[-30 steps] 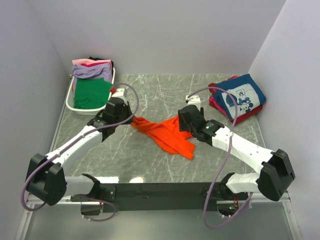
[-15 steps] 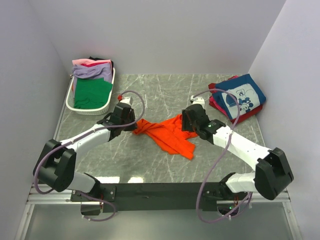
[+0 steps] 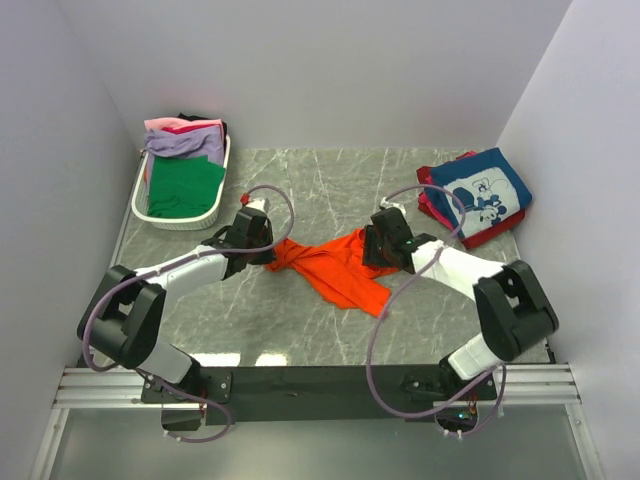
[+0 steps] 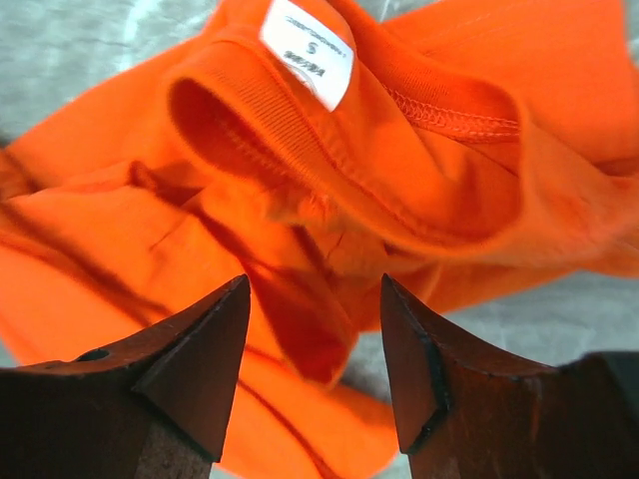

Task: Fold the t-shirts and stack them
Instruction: Flatten the tshirt out

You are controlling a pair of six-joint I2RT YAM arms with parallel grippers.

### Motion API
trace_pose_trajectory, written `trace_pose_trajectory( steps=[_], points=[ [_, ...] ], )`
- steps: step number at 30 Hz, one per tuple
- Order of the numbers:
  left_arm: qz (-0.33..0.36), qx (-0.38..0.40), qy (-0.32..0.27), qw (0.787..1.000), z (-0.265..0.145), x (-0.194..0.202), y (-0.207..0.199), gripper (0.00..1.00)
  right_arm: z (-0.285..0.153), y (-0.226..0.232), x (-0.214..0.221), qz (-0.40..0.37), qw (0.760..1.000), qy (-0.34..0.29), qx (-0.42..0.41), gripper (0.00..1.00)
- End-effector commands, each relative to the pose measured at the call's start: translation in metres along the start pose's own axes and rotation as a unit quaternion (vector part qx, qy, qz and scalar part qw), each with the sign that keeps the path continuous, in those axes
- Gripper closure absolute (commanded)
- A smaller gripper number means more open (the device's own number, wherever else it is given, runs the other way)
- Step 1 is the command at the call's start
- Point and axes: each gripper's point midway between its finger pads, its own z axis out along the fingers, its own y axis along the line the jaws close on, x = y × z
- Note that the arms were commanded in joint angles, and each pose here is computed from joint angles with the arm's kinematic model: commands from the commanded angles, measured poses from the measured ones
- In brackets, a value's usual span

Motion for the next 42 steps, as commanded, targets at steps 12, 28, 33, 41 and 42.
trace_pose_trajectory(
  steps=[12,28,33,41,42],
  points=[
    [-0.006,0.016,-0.06,0.998,-0.009,-0.053,0.003,1.0,0.031,0.014,-0.023,0.009,1.0,-0.006,-0.009,1.0],
    [-0.041,-0.005,-0.261,0.964,-0.132,-0.203,0.008,1.0,-0.173,-0.028,-0.121,0.027,0.971,-0.236,0.019,1.0],
    [-0.038,0.018,-0.292,0.956,-0.172,-0.216,-0.003,1.0,-0.225,-0.031,-0.127,0.038,0.958,-0.283,-0.01,1.0],
    [-0.026,0.092,-0.312,0.945,-0.218,-0.215,-0.03,1.0,-0.281,-0.033,-0.134,0.053,0.934,-0.349,-0.056,1.0],
    [-0.024,0.101,-0.304,0.947,-0.213,-0.212,-0.033,1.0,-0.273,-0.034,-0.131,0.051,0.937,-0.343,-0.05,1.0]
  ],
)
